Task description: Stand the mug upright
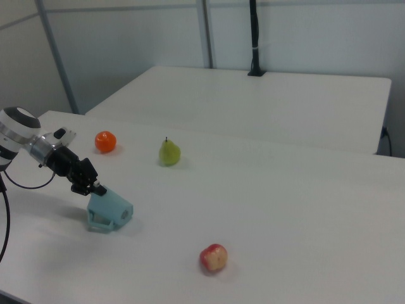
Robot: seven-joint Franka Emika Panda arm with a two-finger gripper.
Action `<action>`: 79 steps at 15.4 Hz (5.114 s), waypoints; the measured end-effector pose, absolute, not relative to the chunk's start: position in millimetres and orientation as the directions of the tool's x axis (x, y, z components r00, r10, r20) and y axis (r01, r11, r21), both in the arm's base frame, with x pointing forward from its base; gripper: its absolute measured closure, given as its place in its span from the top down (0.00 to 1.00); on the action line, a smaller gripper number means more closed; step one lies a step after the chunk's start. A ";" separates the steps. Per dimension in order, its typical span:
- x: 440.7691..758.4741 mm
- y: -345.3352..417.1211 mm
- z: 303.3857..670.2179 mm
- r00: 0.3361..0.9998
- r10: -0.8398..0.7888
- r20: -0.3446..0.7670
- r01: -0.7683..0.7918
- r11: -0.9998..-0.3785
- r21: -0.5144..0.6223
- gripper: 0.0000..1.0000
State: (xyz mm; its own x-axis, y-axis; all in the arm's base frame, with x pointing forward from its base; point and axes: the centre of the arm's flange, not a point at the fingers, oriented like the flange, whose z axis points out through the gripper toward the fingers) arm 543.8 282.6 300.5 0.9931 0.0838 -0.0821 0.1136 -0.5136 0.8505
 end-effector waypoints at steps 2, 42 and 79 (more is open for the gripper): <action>543.9 282.5 300.7 0.993 0.084 -0.082 0.114 -0.513 0.851 0.15; 626.3 134.6 422.4 0.938 0.337 0.076 0.340 -0.940 -0.023 0.04; 558.6 48.4 605.2 0.994 0.105 -0.008 0.106 -0.991 0.076 1.00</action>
State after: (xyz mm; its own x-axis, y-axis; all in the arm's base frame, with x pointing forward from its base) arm 558.6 48.4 605.2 0.9944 0.1053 -0.0081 0.1056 -0.9915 0.0762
